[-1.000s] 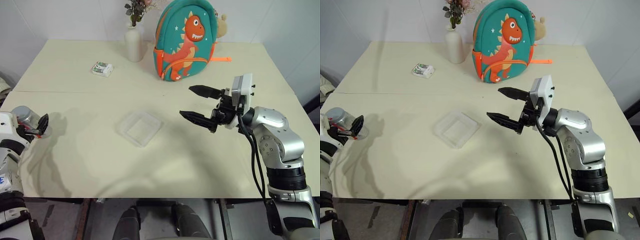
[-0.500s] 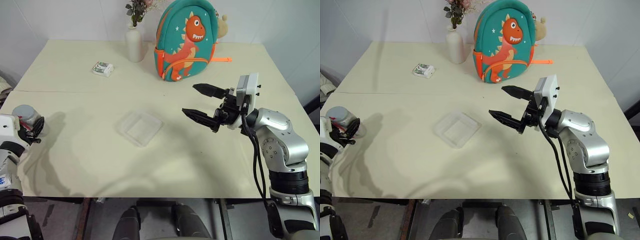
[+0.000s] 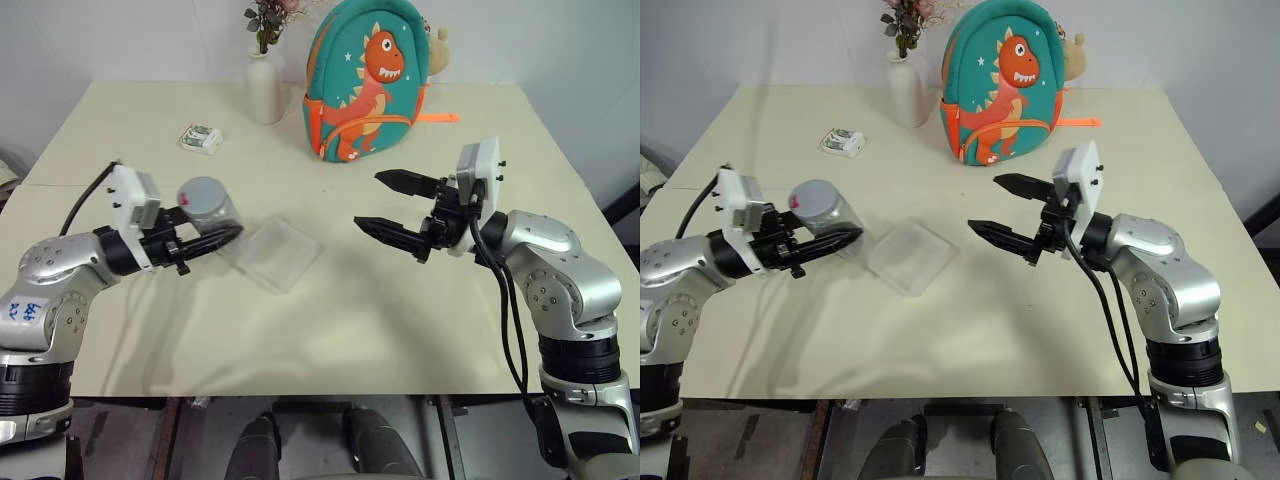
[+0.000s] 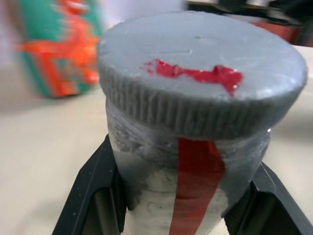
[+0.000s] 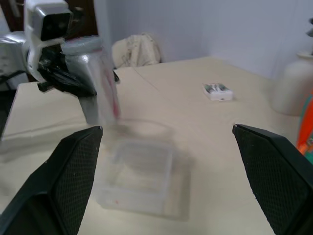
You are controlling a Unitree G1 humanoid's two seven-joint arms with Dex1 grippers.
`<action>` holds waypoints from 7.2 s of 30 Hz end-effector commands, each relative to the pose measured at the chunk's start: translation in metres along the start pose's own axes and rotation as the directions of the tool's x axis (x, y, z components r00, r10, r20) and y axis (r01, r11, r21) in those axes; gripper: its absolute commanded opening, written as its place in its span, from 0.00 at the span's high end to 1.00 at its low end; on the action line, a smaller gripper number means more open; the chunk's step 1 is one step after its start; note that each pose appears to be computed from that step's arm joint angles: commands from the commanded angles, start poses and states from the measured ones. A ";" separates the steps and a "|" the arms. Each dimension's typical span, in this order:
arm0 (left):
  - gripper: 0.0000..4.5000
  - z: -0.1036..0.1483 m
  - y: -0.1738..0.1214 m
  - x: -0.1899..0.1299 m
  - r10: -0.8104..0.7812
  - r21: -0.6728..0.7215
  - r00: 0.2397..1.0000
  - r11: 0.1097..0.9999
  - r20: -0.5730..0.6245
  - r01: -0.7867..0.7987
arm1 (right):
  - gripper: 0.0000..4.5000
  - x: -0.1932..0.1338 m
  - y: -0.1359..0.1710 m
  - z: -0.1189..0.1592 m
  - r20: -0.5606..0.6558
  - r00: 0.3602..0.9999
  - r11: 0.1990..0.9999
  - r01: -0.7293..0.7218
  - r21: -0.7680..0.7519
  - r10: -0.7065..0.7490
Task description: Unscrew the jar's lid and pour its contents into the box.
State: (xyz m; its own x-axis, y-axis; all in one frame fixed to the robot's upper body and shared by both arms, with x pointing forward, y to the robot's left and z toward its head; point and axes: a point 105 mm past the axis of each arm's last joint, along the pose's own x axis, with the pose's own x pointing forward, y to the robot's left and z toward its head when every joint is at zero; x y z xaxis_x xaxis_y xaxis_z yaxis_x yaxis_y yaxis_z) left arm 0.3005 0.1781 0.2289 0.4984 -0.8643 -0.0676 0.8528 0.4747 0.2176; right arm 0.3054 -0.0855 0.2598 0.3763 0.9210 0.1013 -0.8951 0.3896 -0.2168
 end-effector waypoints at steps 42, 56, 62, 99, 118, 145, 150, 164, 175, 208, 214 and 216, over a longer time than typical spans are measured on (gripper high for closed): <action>0.56 0.005 -0.025 0.071 -0.235 -0.029 0.972 0.972 -0.014 0.235 | 0.27 0.074 0.046 -0.003 -0.126 0.990 0.992 -0.051 0.117 0.066; 0.56 0.002 -0.026 0.067 -0.237 -0.030 0.971 0.971 -0.023 0.236 | 0.27 0.073 0.036 0.012 -0.067 0.995 0.990 -0.069 0.127 0.078; 0.56 -0.002 -0.027 0.067 -0.239 -0.040 0.970 0.971 -0.033 0.238 | 0.27 0.074 0.036 0.019 -0.041 0.996 0.991 -0.070 0.117 0.075; 0.56 0.003 -0.028 0.067 -0.239 -0.035 0.971 0.970 -0.018 0.239 | 0.12 0.077 0.048 0.003 -0.122 0.979 0.982 -0.150 0.115 0.164; 0.56 0.002 -0.029 0.067 -0.245 -0.033 0.969 0.969 -0.021 0.244 | 0.44 0.079 0.045 0.007 -0.079 0.986 0.981 -0.137 0.140 0.149; 0.56 0.007 -0.061 0.059 -0.581 0.067 0.814 0.812 0.005 0.580 | 0.44 0.041 0.034 0.008 -0.091 0.849 0.849 -0.503 0.164 0.520; 0.56 0.007 -0.061 0.059 -0.570 0.066 0.821 0.820 0.011 0.569 | 0.44 0.040 0.036 0.006 -0.087 0.852 0.851 -0.498 0.169 0.516; 0.56 0.001 -0.059 0.047 -0.545 0.049 0.838 0.837 -0.020 0.545 | 0.01 0.025 0.023 0.017 -0.080 0.884 0.885 -0.450 0.118 0.460; 0.56 0.003 -0.043 0.063 -0.415 0.070 0.910 0.907 -0.027 0.415 | 0.01 0.054 0.039 0.016 -0.081 0.928 0.931 -0.363 0.022 0.364; 0.56 0.000 -0.045 0.061 -0.387 0.046 0.922 0.921 -0.012 0.387 | 0.01 0.015 -0.021 -0.001 -0.130 0.984 0.987 -0.103 0.120 0.119; 0.56 -0.002 -0.042 0.057 -0.374 0.041 0.927 0.926 -0.021 0.375 | 0.01 0.003 0.002 0.008 -0.091 0.965 0.963 -0.234 0.137 0.247; 0.56 -0.002 -0.041 0.056 -0.372 0.041 0.928 0.927 -0.023 0.373 | 0.01 0.009 0.007 0.012 -0.071 0.961 0.958 -0.256 0.128 0.266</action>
State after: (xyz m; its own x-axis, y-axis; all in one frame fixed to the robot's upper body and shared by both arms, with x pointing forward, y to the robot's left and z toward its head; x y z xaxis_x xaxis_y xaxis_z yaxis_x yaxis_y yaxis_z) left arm 0.2976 0.1078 0.2055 0.1492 -0.9721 -0.1811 0.9771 0.1169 0.1776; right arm 0.3098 -0.0797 0.2530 0.1826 0.9805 -0.0729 -0.9824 0.1790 -0.0543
